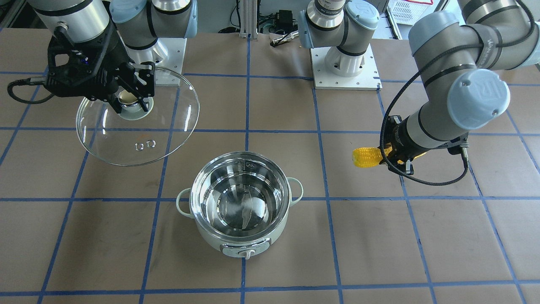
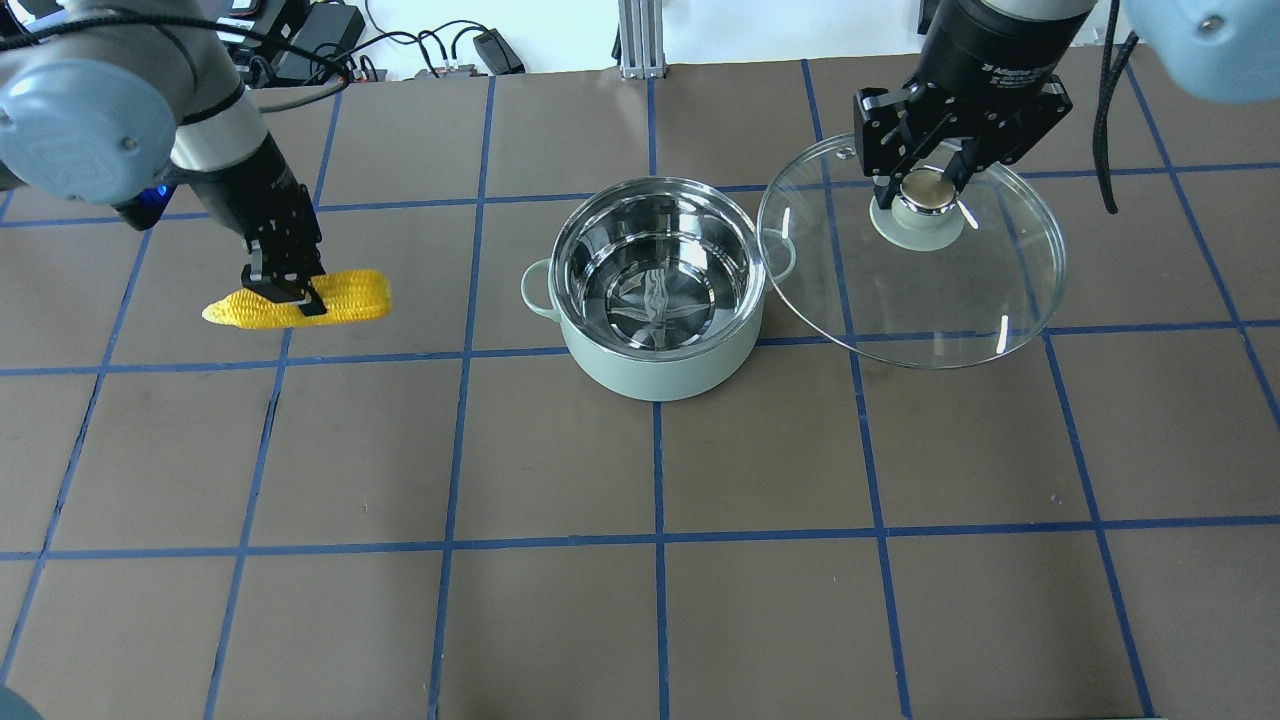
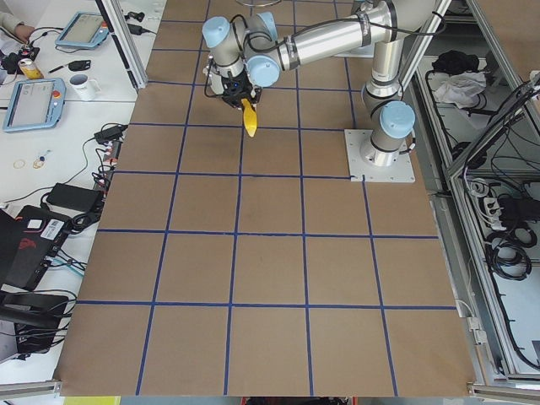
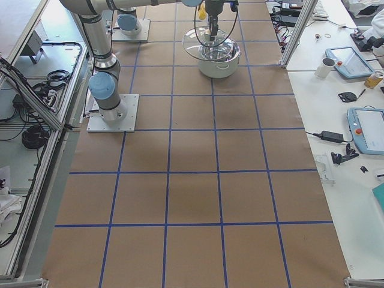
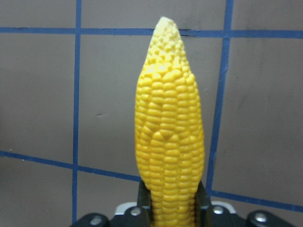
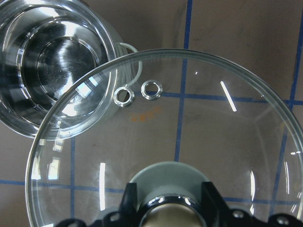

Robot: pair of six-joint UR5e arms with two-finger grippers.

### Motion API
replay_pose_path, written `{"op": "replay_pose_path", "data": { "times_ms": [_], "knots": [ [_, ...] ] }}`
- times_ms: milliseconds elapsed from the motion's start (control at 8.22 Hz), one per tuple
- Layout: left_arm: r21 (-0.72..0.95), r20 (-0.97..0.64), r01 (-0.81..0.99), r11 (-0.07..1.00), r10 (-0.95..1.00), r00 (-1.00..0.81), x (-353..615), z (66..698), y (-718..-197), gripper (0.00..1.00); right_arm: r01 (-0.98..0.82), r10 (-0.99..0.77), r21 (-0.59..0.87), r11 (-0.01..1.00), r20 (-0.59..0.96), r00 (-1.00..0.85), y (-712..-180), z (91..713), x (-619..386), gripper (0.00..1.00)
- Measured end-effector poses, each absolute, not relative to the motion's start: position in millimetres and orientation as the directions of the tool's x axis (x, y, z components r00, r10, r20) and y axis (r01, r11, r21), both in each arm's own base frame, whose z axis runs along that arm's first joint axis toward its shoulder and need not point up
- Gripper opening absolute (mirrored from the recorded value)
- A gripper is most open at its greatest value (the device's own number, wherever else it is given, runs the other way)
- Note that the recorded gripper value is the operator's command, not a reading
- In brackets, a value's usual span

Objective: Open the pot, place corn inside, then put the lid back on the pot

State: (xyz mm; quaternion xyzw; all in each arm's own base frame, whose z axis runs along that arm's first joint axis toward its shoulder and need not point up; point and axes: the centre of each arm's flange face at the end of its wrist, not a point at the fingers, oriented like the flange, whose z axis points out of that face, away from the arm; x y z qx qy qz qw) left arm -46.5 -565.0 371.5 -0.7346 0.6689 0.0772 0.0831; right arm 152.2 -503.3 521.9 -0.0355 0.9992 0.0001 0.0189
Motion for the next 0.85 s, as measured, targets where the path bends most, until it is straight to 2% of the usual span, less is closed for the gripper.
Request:
{"op": "replay_pose_path", "data": {
  "times_ms": [365,852],
  "knots": [
    [0.002,-0.112,-0.997,-0.081,-0.99,0.081,-148.2,436.6,-587.4,0.0,-0.103,-0.103,0.007,0.995,-0.041,-0.994,-501.1,521.9,124.6,0.0],
    [0.008,-0.055,-1.0,-0.004,-0.998,0.003,-289.9,403.5,-582.6,0.0,-0.129,-0.128,0.008,0.992,-0.035,-0.991,-501.3,521.9,119.9,0.0]
  ]
}}
